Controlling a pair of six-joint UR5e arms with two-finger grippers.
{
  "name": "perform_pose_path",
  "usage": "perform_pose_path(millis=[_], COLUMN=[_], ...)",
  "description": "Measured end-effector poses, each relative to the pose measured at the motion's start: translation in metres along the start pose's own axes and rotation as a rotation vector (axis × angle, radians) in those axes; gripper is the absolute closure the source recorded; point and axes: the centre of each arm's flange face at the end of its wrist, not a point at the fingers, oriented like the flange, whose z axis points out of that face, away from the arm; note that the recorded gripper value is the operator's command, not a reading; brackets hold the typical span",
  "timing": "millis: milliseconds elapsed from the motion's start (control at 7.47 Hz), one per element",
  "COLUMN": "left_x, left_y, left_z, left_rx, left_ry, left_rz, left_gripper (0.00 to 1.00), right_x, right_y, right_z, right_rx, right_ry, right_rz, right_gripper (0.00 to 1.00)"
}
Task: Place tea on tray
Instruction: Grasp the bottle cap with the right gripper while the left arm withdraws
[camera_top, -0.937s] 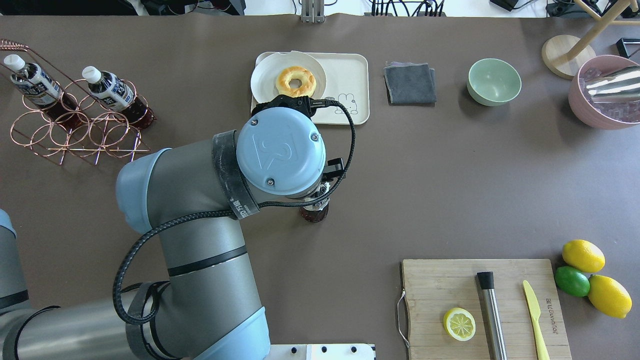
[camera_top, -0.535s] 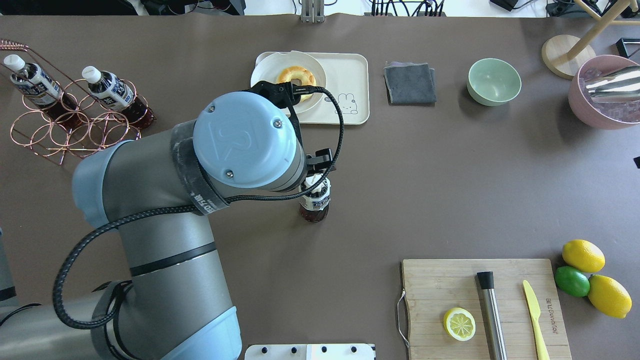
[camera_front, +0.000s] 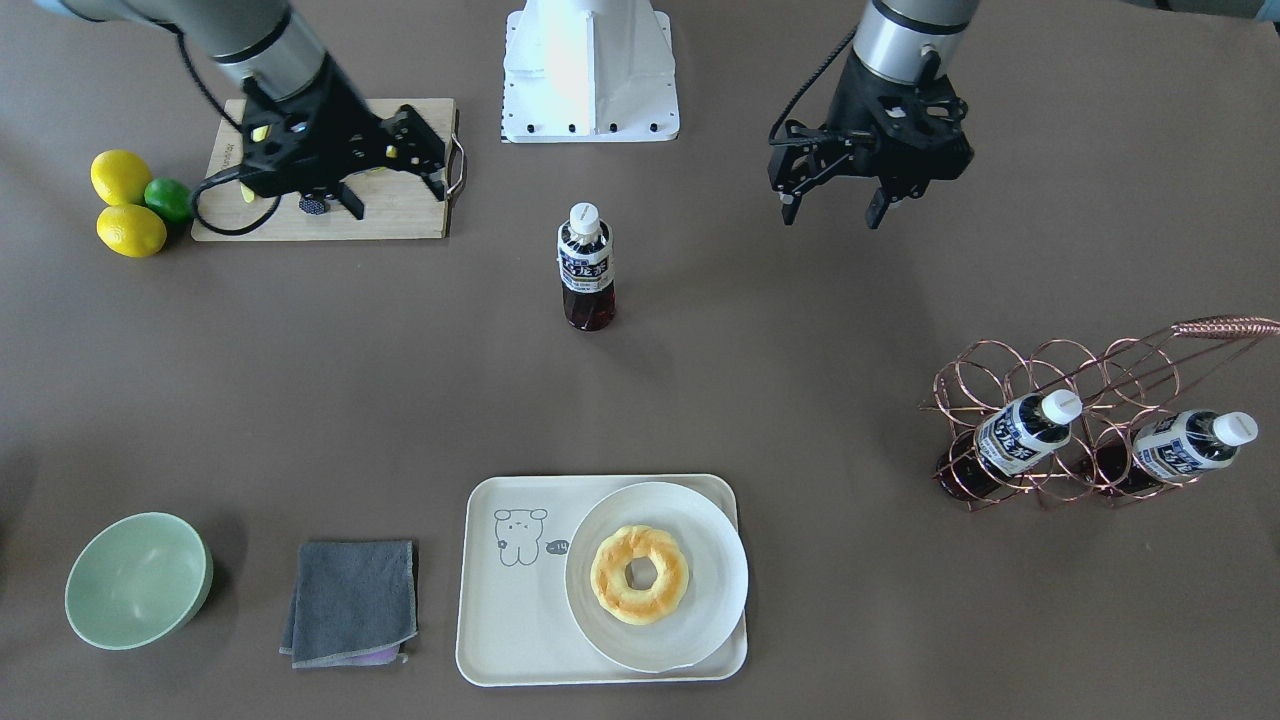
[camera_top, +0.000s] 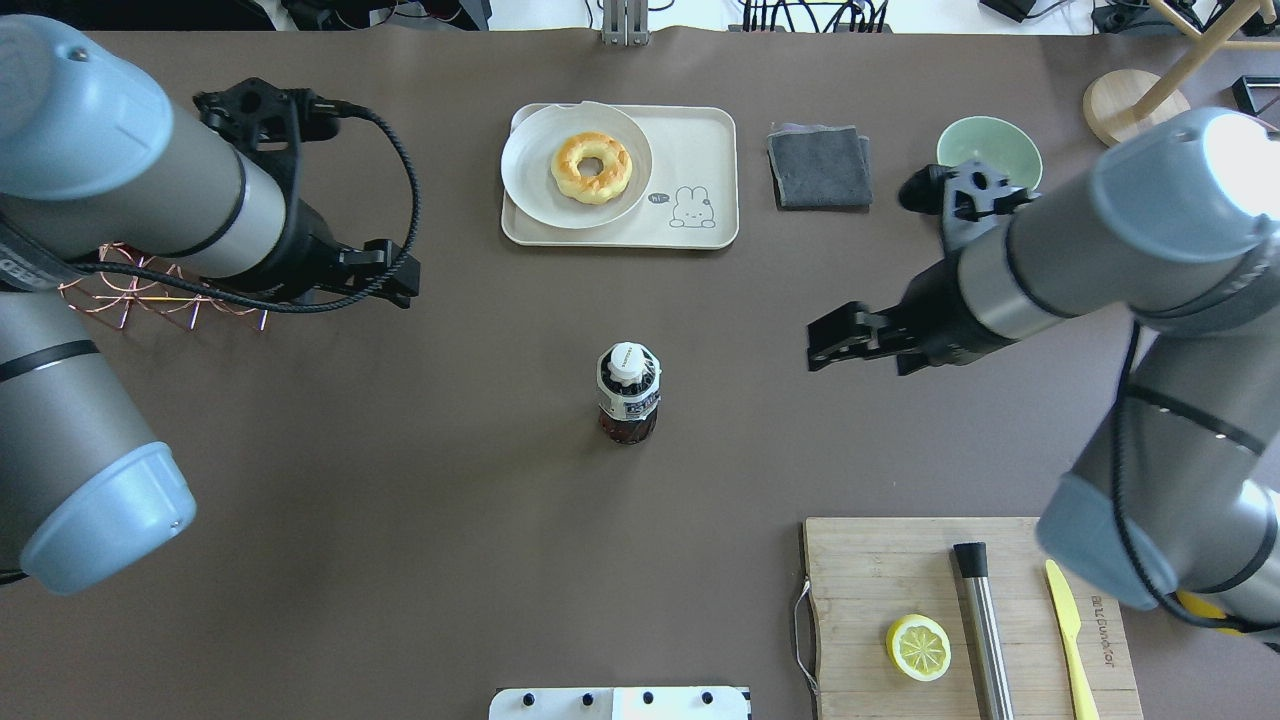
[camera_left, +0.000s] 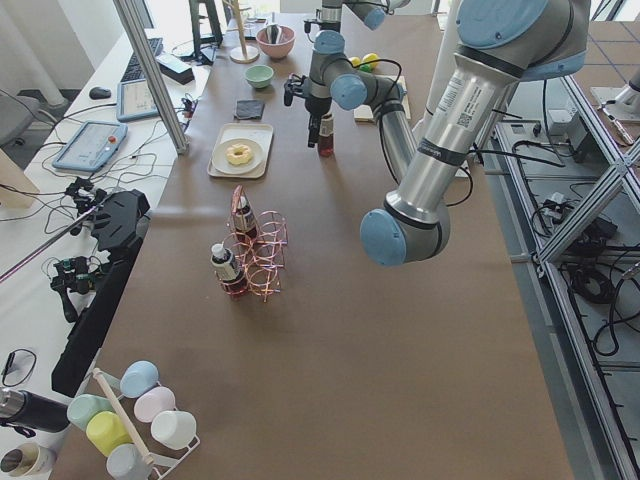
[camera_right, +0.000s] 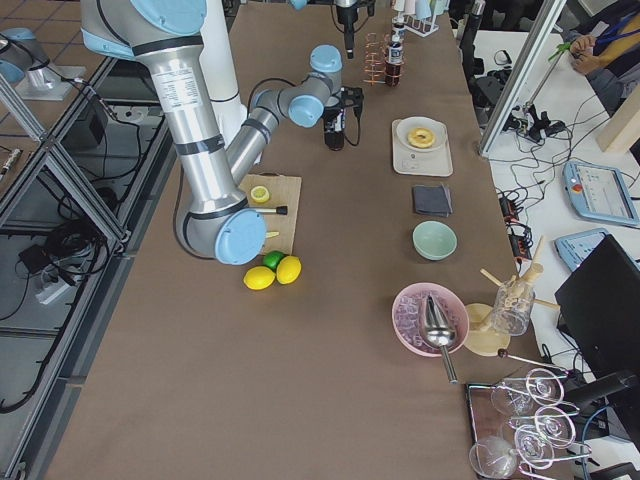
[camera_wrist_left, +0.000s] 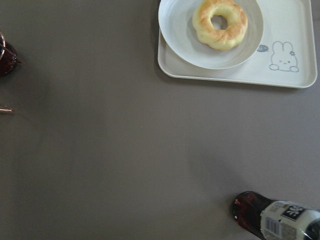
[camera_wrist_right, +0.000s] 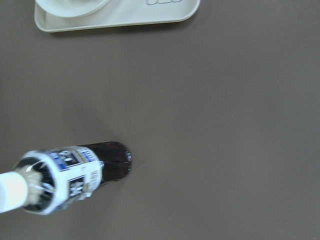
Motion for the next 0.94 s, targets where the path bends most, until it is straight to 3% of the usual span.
perform_pose_path(millis=[401,937], left_x=[-0.117,-0.170], left_y=[-0.006,0.011], left_z=[0.006,0.009], left_rx=[-0.053,-0.048], left_ry=[0.028,0.050], left_rz=[0.058,0.072], left_gripper=[0.08,0.07], right_x=[-0.143,-0.182], right_y=[0.034,0.029], right_z=[0.016,0.040], right_rx=[0.026,0.075], right_ry=[0.055,0.108], right_rz=[0.006,-0.008], right_gripper=[0.00,0.10])
